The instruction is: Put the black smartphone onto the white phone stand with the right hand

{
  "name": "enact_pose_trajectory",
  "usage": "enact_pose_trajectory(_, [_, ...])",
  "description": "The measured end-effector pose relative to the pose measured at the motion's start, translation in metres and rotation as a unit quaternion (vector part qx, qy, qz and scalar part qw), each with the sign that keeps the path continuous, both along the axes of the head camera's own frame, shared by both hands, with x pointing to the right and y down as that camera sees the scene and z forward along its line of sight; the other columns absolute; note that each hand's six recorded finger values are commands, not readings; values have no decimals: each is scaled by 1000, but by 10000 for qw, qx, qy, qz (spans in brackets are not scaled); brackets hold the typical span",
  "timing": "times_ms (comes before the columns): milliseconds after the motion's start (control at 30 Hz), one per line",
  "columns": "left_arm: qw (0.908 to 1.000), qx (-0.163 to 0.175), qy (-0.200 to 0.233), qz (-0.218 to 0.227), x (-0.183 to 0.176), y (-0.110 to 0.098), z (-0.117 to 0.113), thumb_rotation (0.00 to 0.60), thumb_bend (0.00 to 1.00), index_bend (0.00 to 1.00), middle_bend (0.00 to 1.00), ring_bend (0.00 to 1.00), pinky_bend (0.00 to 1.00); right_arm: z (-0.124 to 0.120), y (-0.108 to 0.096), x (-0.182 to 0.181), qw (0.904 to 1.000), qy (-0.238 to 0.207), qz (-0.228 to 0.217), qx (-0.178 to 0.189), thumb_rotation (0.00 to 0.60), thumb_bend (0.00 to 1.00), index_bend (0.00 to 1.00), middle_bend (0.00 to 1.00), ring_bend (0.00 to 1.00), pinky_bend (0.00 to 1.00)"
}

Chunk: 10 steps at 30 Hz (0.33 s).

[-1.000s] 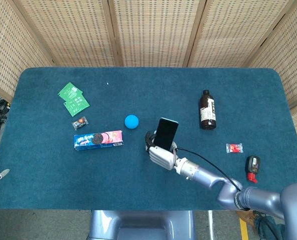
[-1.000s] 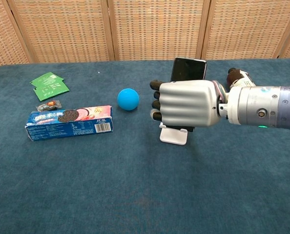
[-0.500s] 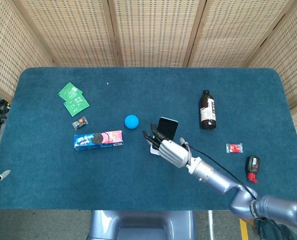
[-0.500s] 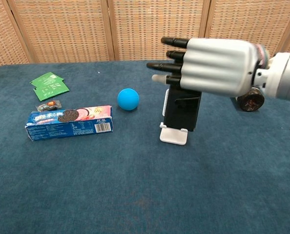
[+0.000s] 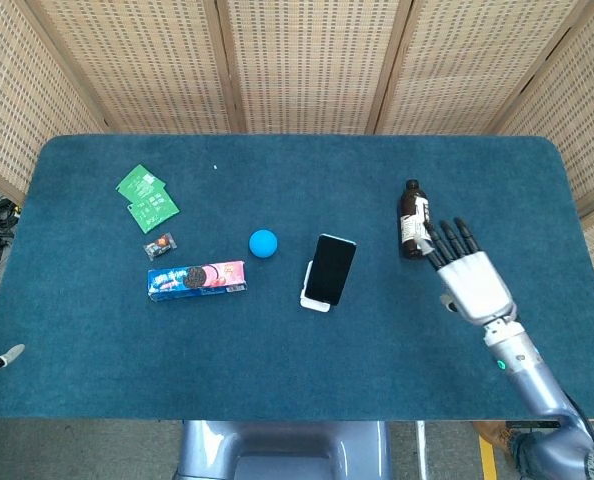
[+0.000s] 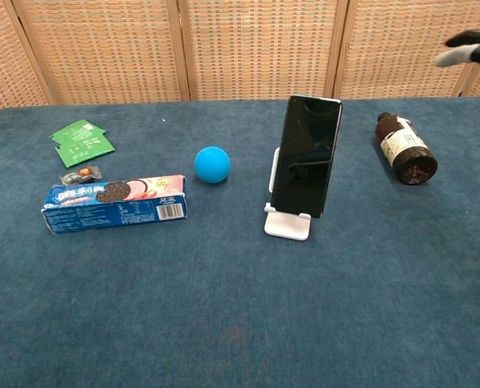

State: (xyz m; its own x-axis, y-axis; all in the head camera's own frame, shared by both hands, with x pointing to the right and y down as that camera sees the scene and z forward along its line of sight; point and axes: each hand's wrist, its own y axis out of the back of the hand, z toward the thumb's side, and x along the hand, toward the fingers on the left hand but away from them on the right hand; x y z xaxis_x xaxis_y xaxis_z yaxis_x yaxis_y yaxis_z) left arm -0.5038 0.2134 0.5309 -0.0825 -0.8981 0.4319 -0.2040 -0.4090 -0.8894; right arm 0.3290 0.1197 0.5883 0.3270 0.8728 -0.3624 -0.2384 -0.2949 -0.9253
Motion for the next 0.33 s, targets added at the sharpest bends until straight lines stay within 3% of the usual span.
enact_pose_trajectory(100, [10000,8,-4,47,2,2,0,600,0,0,0,0,0,-3,25,40,9954,-451,814,-247,600,0,0,0,0,0])
enact_pose_trajectory(200, [9999,40,-9,106,5,4,-2,600,0,0,0,0,0,-8,55,70,9886,-582,1367,-245,600,0,0,0,0,0])
enact_pose_trajectory(333, [9999,68,-9,148,7,6,-3,600,0,0,0,0,0,-11,86,90,9822,-620,1764,-188,600,0,0,0,0,0])
